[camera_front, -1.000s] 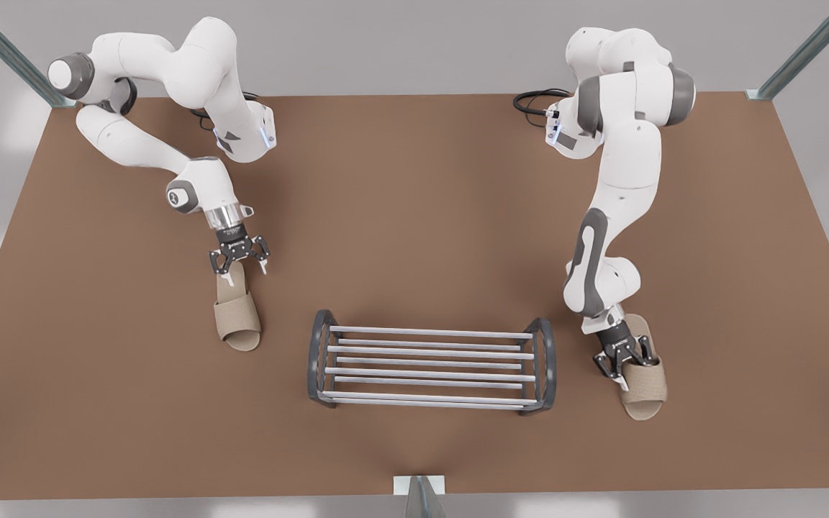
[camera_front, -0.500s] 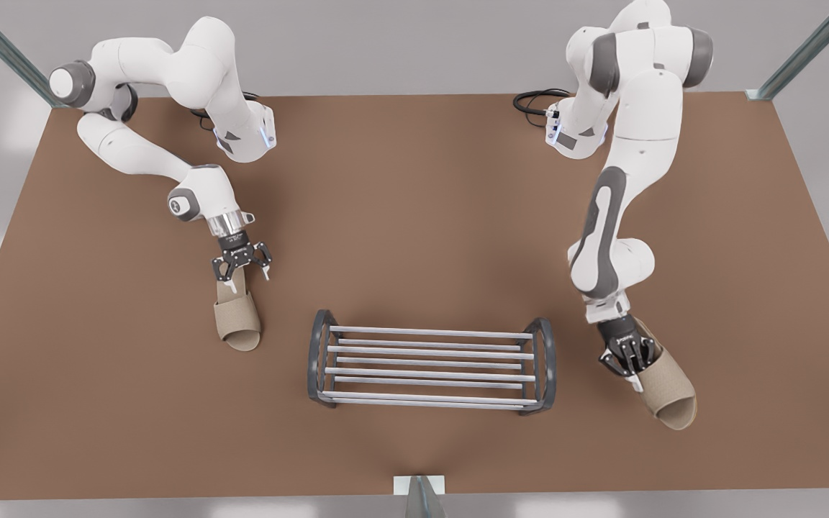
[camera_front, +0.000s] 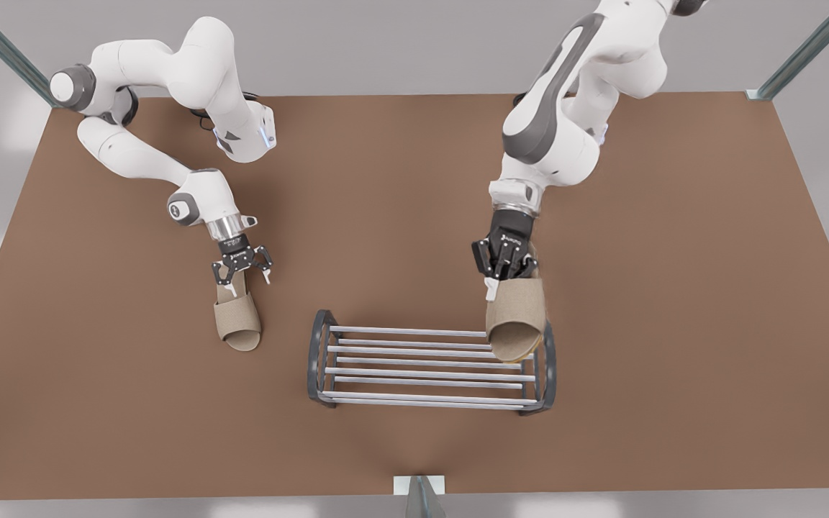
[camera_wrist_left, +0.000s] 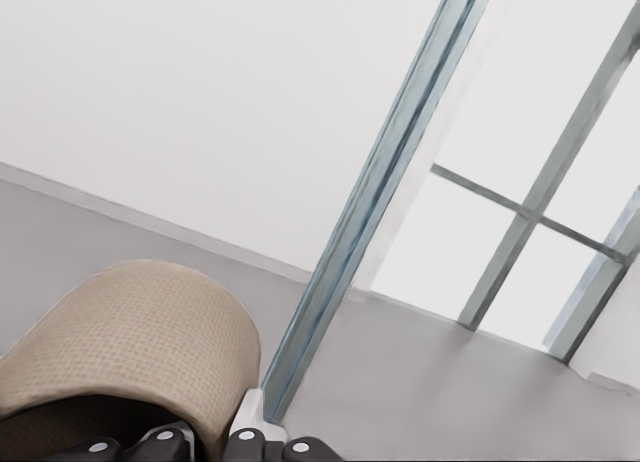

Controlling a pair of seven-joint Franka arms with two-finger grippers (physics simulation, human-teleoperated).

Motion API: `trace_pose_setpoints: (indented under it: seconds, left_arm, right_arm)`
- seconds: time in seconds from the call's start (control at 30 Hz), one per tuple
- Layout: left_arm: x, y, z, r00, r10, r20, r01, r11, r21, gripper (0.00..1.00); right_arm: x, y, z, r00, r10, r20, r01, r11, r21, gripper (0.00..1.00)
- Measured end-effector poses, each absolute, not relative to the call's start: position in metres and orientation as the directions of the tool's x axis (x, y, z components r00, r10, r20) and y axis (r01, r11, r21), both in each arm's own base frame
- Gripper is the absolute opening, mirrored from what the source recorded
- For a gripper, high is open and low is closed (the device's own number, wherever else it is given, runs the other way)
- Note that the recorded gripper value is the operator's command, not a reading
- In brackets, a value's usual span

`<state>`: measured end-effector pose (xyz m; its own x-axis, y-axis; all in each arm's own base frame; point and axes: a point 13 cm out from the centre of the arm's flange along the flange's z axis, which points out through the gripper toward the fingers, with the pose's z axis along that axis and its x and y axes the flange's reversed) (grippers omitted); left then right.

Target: Place the right shoe on the shoe rack with the right arm, and place the left shoe on the shoe rack with the left arm

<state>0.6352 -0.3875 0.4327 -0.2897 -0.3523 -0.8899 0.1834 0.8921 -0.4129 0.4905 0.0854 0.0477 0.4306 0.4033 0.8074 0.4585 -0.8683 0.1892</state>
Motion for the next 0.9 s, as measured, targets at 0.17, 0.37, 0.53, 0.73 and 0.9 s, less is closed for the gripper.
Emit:
trace_pose_setpoints:
  seconds: [0.17, 0.37, 0.53, 0.73, 0.9]
  left_arm:
    - [0.644, -0.441, 0.349, -0.369, -0.328, -0.870, 0.157, 0.900, -0.406, 0.21]
    - [0.665, -0.444, 0.275, -0.408, -0.350, -0.844, 0.068, 0.910, -0.410, 0.21]
    - [0.666, -0.436, 0.248, -0.428, -0.355, -0.831, 0.032, 0.913, -0.406, 0.21]
    - [0.669, -0.423, 0.220, -0.446, -0.344, -0.827, 0.004, 0.922, -0.386, 0.21]
    - [0.668, -0.427, 0.222, -0.445, -0.345, -0.827, 0.009, 0.921, -0.389, 1.00]
  right_arm:
    - [0.504, 0.085, 0.049, 0.436, 0.380, 0.816, 0.441, -0.881, 0.174, 1.00]
    - [0.513, 0.085, 0.046, 0.449, 0.351, 0.822, 0.425, -0.893, 0.149, 1.00]
    - [0.518, 0.088, 0.044, 0.456, 0.331, 0.826, 0.417, -0.899, 0.129, 1.00]
    - [0.527, 0.089, 0.043, 0.461, 0.318, 0.829, 0.408, -0.905, 0.120, 1.00]
    - [0.533, 0.088, 0.042, 0.465, 0.307, 0.831, 0.400, -0.910, 0.112, 1.00]
